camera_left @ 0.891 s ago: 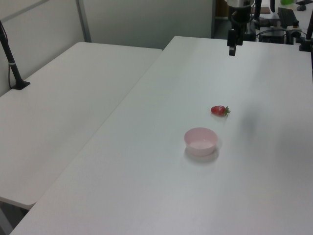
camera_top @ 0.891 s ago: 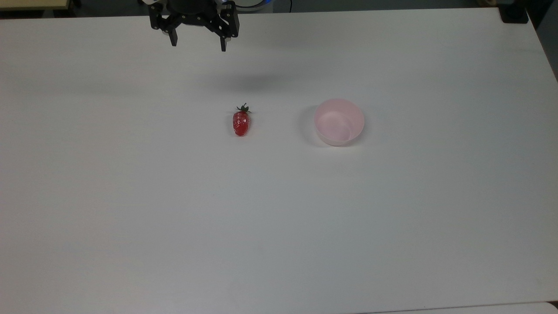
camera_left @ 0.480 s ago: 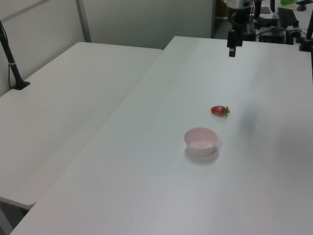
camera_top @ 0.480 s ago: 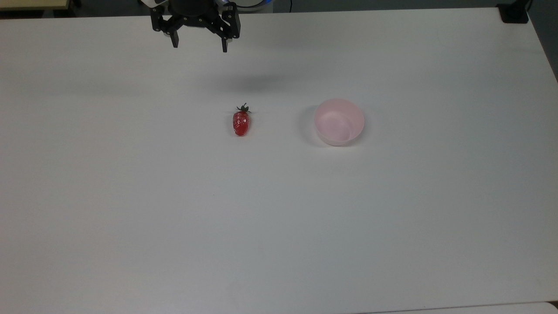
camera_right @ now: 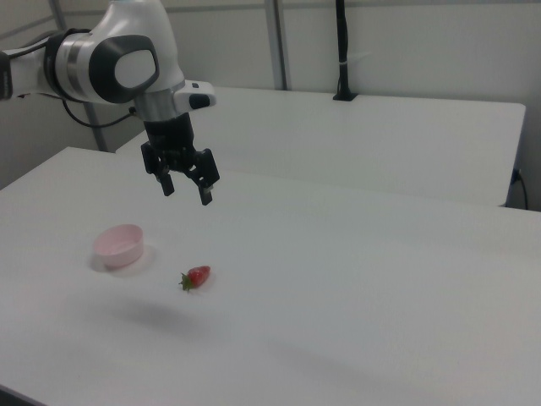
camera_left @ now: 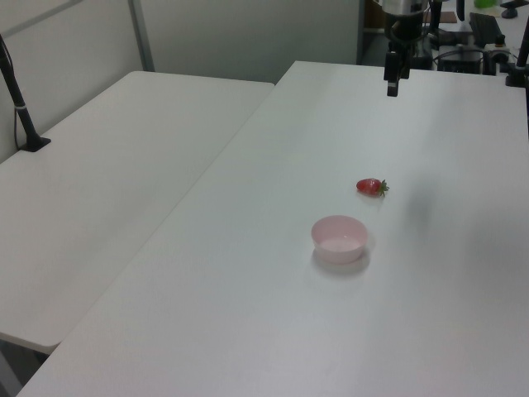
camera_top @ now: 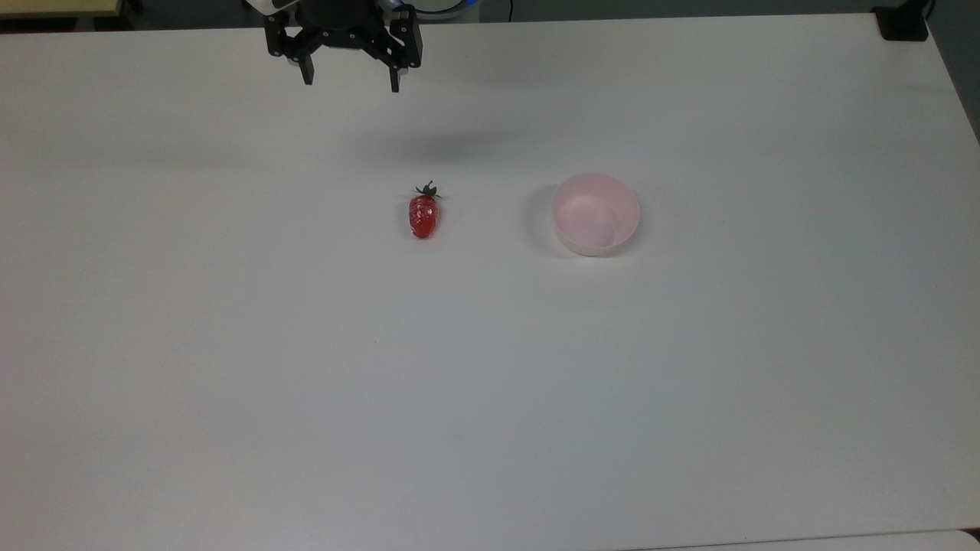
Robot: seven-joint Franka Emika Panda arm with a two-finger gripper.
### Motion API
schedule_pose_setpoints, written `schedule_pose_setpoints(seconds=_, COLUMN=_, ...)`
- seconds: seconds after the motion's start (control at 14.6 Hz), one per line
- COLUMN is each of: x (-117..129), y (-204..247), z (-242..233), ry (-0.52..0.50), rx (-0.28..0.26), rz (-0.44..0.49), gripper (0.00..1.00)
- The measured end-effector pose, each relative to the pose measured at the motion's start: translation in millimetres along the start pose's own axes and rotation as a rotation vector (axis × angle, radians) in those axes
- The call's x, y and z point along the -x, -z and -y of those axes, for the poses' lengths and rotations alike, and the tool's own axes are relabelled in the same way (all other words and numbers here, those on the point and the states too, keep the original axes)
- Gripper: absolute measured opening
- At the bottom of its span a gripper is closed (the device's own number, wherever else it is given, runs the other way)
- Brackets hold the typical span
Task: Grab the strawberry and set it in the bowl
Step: 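Lower the open gripper down over the red strawberry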
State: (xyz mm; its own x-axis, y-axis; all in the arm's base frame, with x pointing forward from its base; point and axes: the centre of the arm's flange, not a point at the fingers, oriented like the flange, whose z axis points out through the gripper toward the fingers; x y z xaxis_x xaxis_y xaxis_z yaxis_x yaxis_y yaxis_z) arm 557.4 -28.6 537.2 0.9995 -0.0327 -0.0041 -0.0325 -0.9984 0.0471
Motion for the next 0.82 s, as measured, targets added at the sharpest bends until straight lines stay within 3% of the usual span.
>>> schedule_pose_setpoints(seconds=0.41, x=-10, y=-6, z=3, ry=0.019, rx=0.000, rz=0.006, gripper=1.00)
schedule_pose_setpoints(seconds=0.82, x=-47, y=-103, z=52, ry=0.100, rx=-0.001, rz=0.124, gripper=1.00)
